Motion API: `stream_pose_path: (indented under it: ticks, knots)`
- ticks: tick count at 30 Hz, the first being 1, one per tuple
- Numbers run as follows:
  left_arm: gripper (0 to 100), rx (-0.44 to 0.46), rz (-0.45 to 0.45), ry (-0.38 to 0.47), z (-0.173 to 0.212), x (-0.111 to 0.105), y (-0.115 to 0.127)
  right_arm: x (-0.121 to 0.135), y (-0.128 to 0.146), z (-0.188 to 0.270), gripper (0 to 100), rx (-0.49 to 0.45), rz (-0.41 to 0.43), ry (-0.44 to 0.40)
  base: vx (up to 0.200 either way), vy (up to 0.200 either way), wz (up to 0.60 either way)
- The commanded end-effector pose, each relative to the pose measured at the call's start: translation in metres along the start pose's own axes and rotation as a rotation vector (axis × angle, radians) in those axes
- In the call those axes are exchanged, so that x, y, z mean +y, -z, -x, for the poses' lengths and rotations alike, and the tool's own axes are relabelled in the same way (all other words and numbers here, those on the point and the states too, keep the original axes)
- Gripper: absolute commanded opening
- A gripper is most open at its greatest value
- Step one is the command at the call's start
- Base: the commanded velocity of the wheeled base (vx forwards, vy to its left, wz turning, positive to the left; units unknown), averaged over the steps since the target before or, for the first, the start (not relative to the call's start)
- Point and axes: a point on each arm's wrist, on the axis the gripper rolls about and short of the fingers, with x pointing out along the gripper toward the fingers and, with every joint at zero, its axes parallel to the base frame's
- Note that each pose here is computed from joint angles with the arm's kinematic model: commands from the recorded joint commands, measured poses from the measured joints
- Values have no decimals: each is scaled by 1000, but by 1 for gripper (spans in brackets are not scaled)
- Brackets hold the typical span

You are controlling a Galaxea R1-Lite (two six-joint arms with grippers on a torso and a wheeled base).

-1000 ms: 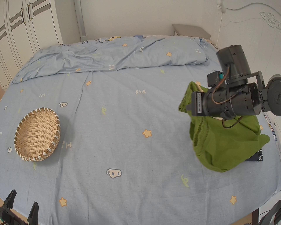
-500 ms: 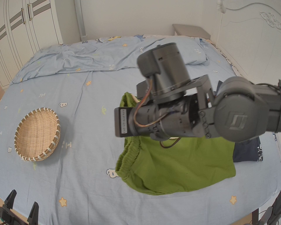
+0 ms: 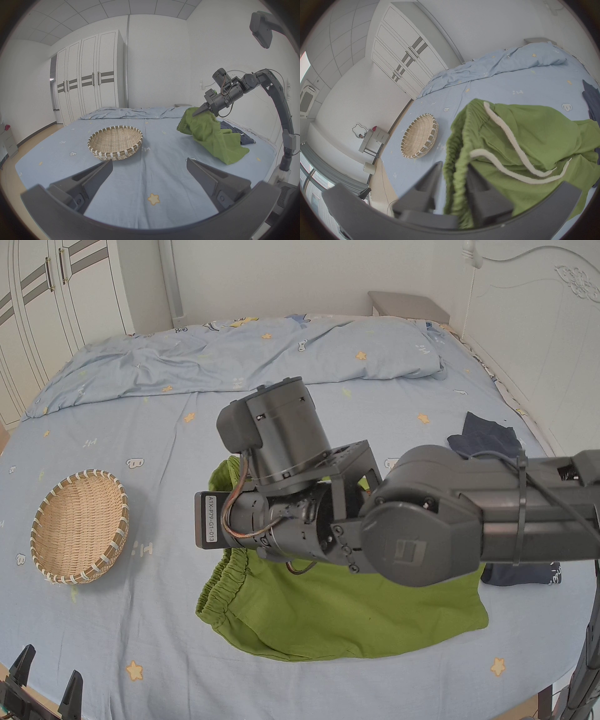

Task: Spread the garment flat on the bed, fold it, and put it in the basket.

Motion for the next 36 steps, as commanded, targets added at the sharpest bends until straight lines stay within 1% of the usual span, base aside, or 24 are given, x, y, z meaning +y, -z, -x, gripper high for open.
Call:
stream_pose_path:
  ticks: [1,6,7,10,16,18,19,20,21,22,23,24,25,26,27,28,29,30,32,33,34,35,36]
  knots:
    - [100,0,0,0,0,0,5,-1,3,-7,100,8,2,6,0,0,0]
    - [100,0,0,0,0,0,5,-2,17,-19,100,61,27,27,0,0,0]
    - [100,0,-3,1,0,0,5,-3,23,-23,100,89,41,38,0,0,0]
    - [100,0,-3,3,0,0,5,-1,29,-24,100,122,50,45,0,0,0]
    - [100,0,-6,4,0,0,5,-8,22,-16,100,115,32,60,0,0,0]
    - [100,-3,-9,6,0,0,5,-27,8,2,100,101,6,90,0,0,0]
    - [100,-5,-11,7,0,0,4,-32,5,8,100,97,-2,94,0,0,0]
    - [100,-10,-22,12,0,0,4,-47,-4,25,100,80,-22,114,0,0,0]
    - [100,-10,-22,12,0,0,4,-47,-4,25,100,80,-22,114,0,0,0]
    - [100,-16,-37,21,0,-1,3,-71,-13,48,100,60,-57,144,0,0,0]
    - [100,-60,-41,35,3,-1,-8,-86,-18,64,100,54,-81,150,0,0,0]
    - [100,-163,-34,60,13,-1,-34,-100,-20,76,100,58,-104,152,0,0,0]
    - [100,-263,-11,106,27,-2,-71,-116,-21,90,100,67,-134,150,0,0,0]
    - [100,-281,21,129,32,-2,-90,-125,-19,99,100,74,-152,147,0,0,0]
    - [100,-261,79,155,33,-2,-113,-136,-15,113,100,86,-173,140,0,0,0]
    - [100,-223,115,169,31,-2,-125,-144,-12,125,100,90,-192,133,0,0,0]
    - [100,-183,131,179,27,-2,-129,-149,-10,133,100,92,-203,129,0,0,0]
    - [100,-83,138,237,15,-3,-131,-161,-2,150,100,94,-232,121,0,0,0]
    - [100,33,166,341,-3,-5,-130,-172,9,166,100,88,-259,119,0,0,0]
    - [100,53,172,353,-6,-5,-129,-174,11,168,100,86,-262,121,0,0,0]
    - [100,168,219,408,-25,-7,-125,-183,22,177,100,78,-282,136,0,0,0]
    - [100,248,271,429,-39,-7,-121,-189,32,182,100,74,-294,151,0,0,0]
    - [100,273,290,436,-44,-7,-120,-190,36,185,100,73,-296,155,0,0,0]
